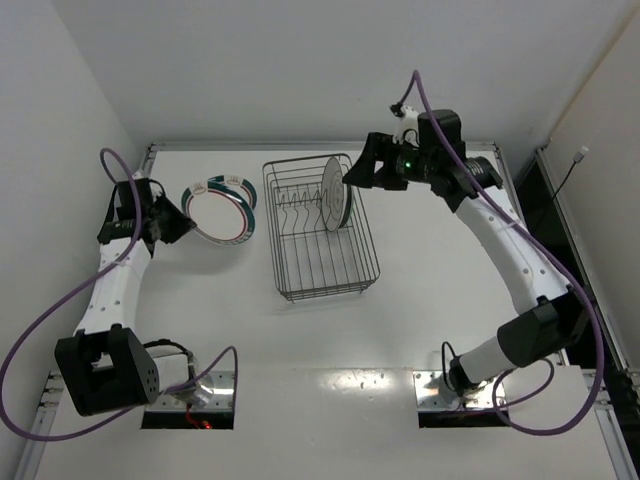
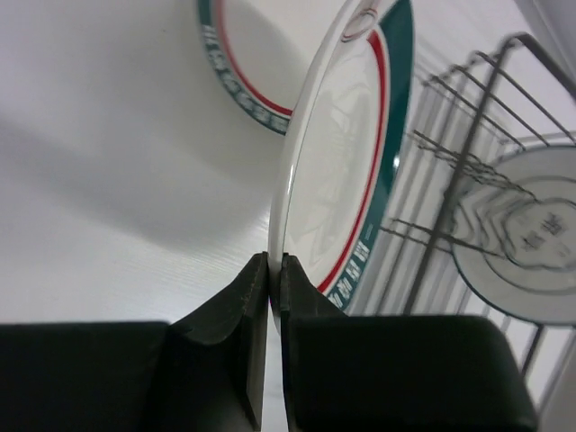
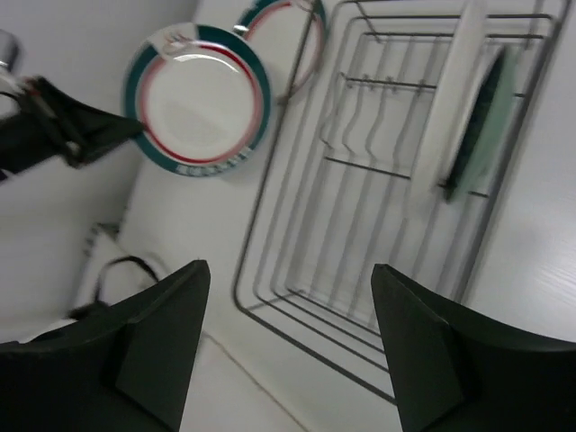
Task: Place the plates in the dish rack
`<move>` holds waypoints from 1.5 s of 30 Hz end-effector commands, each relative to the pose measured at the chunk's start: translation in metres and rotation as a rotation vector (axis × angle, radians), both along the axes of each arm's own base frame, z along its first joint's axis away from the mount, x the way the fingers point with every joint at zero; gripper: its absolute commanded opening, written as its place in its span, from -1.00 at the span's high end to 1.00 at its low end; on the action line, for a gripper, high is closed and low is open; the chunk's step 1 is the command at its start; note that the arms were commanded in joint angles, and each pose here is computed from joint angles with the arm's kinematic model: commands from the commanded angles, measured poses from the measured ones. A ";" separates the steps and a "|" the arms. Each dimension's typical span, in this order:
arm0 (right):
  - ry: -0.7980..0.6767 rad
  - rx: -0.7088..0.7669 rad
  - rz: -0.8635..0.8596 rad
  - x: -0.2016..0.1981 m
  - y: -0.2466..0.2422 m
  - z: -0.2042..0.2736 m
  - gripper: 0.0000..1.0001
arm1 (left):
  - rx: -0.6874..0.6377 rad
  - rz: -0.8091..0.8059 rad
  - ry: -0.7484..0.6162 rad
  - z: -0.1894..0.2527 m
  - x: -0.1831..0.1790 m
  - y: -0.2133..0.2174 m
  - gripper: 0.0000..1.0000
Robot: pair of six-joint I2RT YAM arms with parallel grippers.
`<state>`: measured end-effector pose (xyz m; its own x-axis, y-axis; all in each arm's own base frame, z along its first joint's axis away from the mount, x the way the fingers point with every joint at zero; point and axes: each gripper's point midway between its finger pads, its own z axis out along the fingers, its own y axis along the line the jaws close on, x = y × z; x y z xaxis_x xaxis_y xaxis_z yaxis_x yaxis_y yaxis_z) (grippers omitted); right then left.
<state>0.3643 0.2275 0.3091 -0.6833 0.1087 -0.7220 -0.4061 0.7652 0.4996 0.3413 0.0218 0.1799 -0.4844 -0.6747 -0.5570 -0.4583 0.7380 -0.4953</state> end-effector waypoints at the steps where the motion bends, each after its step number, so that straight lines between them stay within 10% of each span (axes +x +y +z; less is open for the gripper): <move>1: -0.031 0.295 0.158 -0.008 0.019 0.033 -0.40 | -0.134 -0.197 -0.181 0.044 0.018 -0.043 1.00; 6: 0.072 0.779 0.390 -0.044 0.037 0.067 -0.44 | -0.524 -0.544 -0.521 0.098 0.021 -0.116 1.00; 9: 0.039 0.881 0.438 -0.044 0.034 0.072 -0.51 | -0.466 -0.608 -0.555 0.114 0.029 -0.116 1.00; 39: 0.217 0.467 0.179 -0.005 0.033 -0.043 -0.46 | -0.516 -0.851 -0.537 0.134 0.006 -0.192 1.00; 41: 0.203 0.472 0.203 -0.001 0.040 -0.038 -0.23 | -0.525 -0.896 -0.541 0.135 0.001 -0.203 1.00; 42: 0.193 0.474 0.206 0.006 0.042 -0.036 0.89 | -0.536 -0.915 -0.528 0.132 -0.001 -0.207 1.00; 45: 0.092 0.397 0.051 0.027 0.019 -0.017 1.00 | -0.450 -0.843 -0.431 0.103 0.010 -0.179 0.55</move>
